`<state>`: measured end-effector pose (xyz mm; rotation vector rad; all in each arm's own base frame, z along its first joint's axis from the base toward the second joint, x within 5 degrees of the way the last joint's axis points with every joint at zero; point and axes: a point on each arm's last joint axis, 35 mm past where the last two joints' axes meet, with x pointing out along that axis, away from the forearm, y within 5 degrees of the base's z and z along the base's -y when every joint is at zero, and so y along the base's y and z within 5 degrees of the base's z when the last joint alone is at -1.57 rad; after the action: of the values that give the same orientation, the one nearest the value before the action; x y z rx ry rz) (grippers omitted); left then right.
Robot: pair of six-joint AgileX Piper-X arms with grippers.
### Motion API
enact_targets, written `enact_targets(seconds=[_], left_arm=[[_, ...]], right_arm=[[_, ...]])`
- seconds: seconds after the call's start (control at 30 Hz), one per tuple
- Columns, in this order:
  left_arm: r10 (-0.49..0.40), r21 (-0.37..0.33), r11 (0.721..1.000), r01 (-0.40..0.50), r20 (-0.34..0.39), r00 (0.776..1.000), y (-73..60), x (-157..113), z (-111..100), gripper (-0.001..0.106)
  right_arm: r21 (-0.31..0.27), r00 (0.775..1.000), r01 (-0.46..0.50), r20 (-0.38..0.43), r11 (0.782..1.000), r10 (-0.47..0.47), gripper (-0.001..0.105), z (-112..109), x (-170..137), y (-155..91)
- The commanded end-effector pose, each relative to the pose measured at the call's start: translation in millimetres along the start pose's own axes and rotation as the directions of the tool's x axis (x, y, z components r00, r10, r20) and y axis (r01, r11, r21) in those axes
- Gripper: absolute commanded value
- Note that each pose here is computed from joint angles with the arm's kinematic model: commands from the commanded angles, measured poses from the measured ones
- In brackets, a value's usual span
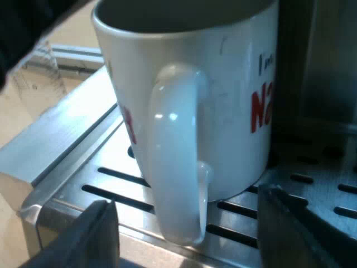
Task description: Remove mug from coffee machine
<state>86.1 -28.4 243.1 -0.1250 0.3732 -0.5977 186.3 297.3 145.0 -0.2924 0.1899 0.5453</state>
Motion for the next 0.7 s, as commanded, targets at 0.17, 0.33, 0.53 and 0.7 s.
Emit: enact_targets(seconds=[0.17,0.33,0.53,0.7], left_arm=[[-0.011,0.018,1.000,0.011,0.018,1.000,-1.4,-0.9,3.1,0.080],[-0.012,0.020,1.000,0.011,0.023,1.000,-1.4,-0.9,3.6,0.080],[-0.012,0.020,1.000,0.011,0.023,1.000,-1.4,-0.9,3.6,0.080],[-0.012,0.020,1.000,0.011,0.023,1.000,-1.4,-0.9,3.6,0.080]], right_arm=[[0.018,1.000,0.007,0.029,1.000,-0.007,0.055,11.3,5.8,-4.0],[0.033,0.999,-0.012,0.043,0.999,0.011,0.055,17.0,13.9,-12.6],[0.028,0.999,-0.032,0.015,0.999,0.032,0.055,20.4,23.5,-20.9],[0.028,0.999,-0.046,0.014,0.999,0.045,0.055,21.6,25.6,-22.7]])
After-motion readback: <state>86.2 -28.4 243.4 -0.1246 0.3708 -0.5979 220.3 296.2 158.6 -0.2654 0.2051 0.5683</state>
